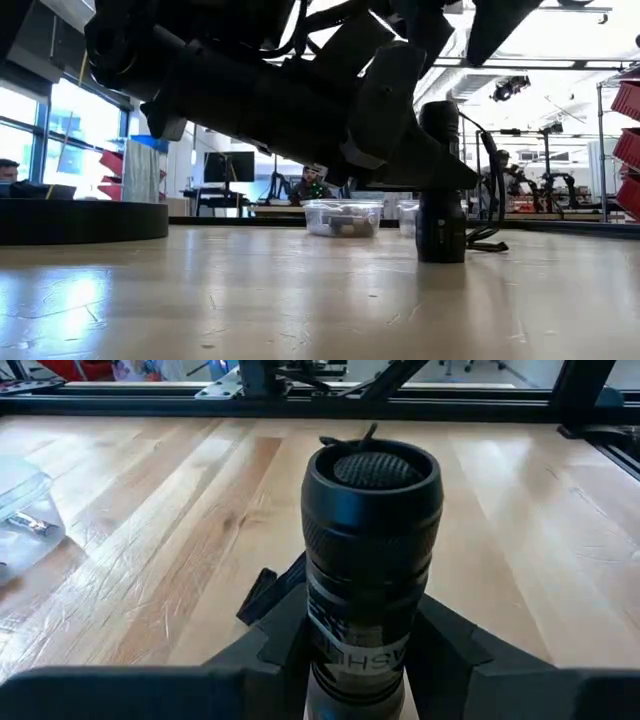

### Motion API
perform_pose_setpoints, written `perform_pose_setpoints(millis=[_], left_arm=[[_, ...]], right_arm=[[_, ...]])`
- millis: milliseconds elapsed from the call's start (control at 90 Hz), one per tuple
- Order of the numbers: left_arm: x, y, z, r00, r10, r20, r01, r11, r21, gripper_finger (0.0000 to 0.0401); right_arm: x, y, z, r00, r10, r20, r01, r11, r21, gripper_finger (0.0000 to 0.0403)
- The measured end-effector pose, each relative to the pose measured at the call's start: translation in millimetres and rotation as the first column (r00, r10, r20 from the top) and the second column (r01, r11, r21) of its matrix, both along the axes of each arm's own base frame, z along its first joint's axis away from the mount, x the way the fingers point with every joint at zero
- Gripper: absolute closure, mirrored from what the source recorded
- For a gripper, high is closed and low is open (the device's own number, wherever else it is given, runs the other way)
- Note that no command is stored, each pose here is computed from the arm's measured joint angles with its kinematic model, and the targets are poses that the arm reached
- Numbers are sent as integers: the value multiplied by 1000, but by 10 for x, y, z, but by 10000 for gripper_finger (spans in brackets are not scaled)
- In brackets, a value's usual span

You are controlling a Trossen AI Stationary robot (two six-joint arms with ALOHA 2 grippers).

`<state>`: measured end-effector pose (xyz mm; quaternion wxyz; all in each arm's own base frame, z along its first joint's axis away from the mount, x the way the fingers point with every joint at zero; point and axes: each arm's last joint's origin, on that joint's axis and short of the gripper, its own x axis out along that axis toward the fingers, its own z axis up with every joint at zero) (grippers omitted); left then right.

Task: Insert battery
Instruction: Close the lid of the black flashlight

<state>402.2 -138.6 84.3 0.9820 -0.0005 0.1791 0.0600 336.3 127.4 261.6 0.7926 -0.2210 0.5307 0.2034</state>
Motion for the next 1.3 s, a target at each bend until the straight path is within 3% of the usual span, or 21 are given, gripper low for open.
perform_pose_setpoints(millis=[622, 1078, 1300], left_arm=[[-4, -11, 0, 1000, -9, -2, 9, 1000, 14, 302], [-4, -13, 1, 1000, -11, -2, 11, 1000, 17, 302], [-4, -13, 1, 1000, -12, -2, 12, 1000, 20, 302]], right_arm=[[115, -49, -217, 997, 32, -72, -32, 999, -3, 279], [118, -48, -224, 985, -141, -95, 146, 988, 49, 362], [144, -35, -285, 940, -310, -145, 324, 942, 88, 396]])
